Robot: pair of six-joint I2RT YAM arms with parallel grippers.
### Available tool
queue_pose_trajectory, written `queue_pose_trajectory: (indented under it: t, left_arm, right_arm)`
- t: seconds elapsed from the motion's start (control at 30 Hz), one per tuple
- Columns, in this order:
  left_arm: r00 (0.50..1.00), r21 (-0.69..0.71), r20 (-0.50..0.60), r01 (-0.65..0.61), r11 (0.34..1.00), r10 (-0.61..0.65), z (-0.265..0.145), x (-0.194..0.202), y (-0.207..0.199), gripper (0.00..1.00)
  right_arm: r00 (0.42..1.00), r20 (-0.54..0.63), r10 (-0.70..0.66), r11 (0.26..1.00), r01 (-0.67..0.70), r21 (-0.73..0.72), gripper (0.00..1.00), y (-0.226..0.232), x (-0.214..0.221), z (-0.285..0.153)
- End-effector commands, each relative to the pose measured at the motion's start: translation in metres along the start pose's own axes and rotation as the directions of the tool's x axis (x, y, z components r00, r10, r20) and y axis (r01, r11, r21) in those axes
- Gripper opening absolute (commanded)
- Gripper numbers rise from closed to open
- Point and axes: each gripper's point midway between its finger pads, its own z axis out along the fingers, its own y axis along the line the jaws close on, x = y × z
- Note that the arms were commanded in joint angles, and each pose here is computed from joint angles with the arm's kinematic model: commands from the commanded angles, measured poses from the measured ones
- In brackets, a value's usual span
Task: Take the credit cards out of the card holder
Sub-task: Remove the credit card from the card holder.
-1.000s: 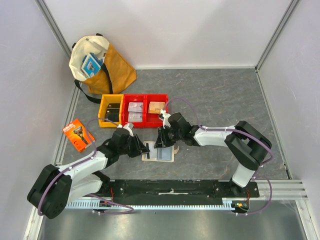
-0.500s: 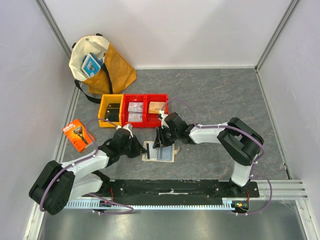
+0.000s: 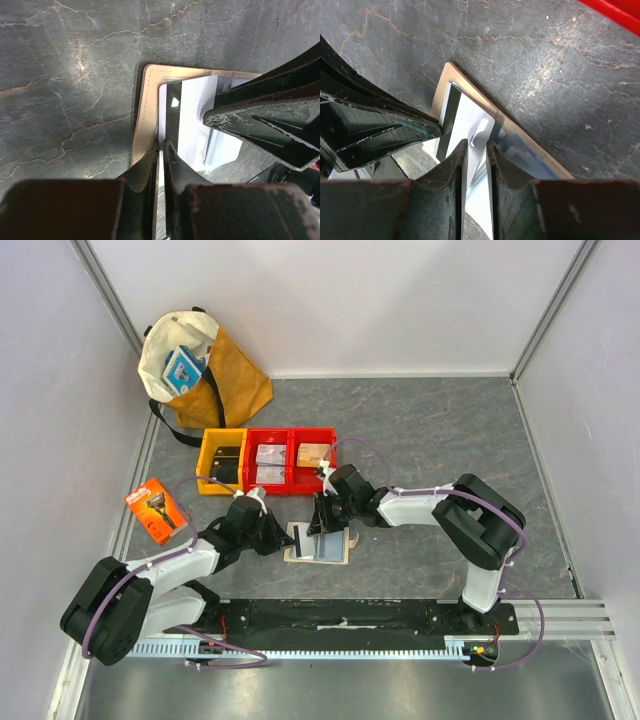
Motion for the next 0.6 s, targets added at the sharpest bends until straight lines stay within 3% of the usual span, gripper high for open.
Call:
queue_pose_trajectory:
  t: [0.0, 0.2, 0.33, 0.57]
  left_arm:
    - [0.999, -0.087, -0.034, 0.007, 0.996, -0.01, 0.003, 0.012, 0.024, 0.11]
    - [1.0, -0.08, -0.03, 0.004, 0.997, -0.007, 0.002, 0.011, 0.022, 0.11]
    - [1.0, -0.052, 0.0, 0.015, 0.999, -0.015, -0.002, 0.006, 0.015, 0.12]
    - [0.994, 0.012, 0.108, 0.009, 1.0, -0.01, -0.023, -0.016, -0.007, 0.29]
  right_arm:
    - [1.0, -0.007, -0.005, 0.997, 0.005, -0.073, 0.26, 0.015, 0.001, 0.001]
    - [1.0, -0.004, -0.002, 0.989, 0.001, -0.149, 0.14, 0.028, 0.001, -0.001]
    - [1.0, 0.014, -0.026, 0.986, 0.028, -0.166, 0.0, 0.032, -0.001, -0.006]
    - [0.99, 0.091, -0.107, 0.975, 0.122, -0.183, 0.0, 0.045, -0.014, -0.024]
